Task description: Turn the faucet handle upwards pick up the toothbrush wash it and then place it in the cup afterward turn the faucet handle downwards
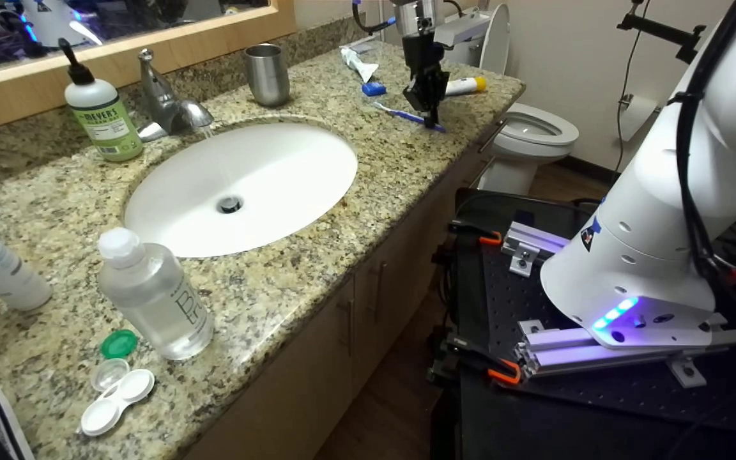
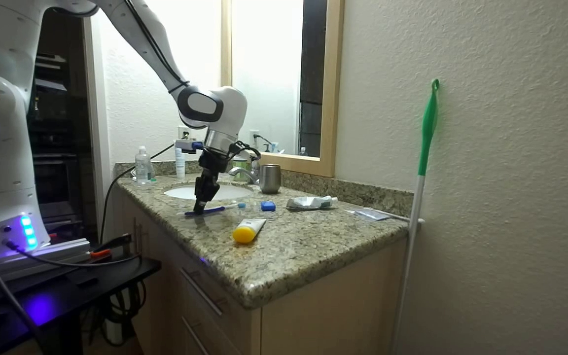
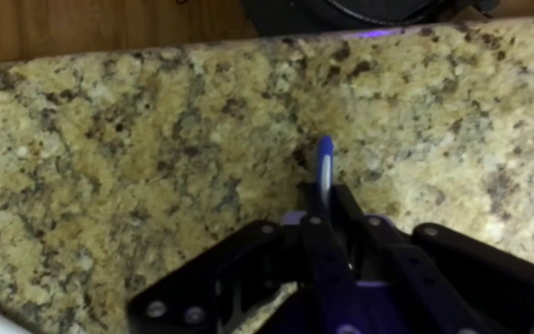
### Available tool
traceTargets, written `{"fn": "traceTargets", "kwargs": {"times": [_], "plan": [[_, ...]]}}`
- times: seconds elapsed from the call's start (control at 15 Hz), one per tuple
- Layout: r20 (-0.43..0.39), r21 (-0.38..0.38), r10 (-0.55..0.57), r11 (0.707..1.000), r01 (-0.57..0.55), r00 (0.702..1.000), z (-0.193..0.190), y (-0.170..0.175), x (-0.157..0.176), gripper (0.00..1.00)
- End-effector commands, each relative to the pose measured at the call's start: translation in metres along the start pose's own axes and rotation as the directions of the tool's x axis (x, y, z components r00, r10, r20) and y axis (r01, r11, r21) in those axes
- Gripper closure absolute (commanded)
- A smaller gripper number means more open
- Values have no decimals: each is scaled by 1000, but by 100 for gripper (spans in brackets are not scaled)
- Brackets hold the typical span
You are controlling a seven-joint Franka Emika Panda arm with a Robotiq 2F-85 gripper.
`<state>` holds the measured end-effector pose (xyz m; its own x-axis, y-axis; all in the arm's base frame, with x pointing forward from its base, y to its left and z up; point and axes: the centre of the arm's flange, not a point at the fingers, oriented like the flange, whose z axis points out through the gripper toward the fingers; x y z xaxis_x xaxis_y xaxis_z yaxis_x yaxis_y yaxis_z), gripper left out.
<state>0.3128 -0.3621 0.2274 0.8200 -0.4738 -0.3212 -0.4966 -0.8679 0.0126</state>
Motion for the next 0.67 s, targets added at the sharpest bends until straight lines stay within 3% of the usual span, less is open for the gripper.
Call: {"fn": "traceTargets", "kwargs": {"times": [0.0, 0.13, 0.2, 0.33, 0.53, 0.6], "plan": [[13, 9, 0, 1000, 0, 1000, 0, -3, 1, 84], [23, 16, -1, 1000, 1, 1000, 1, -5, 2, 68], [25, 17, -2, 1000, 1, 1000, 1, -6, 2, 40], [-76, 14, -30, 999, 31, 997, -2, -14, 4, 38], [-220, -30, -56, 998, 50, 974, -13, -23, 13, 17], [-234, -58, -96, 995, 85, 968, -16, -26, 15, 11]]}}
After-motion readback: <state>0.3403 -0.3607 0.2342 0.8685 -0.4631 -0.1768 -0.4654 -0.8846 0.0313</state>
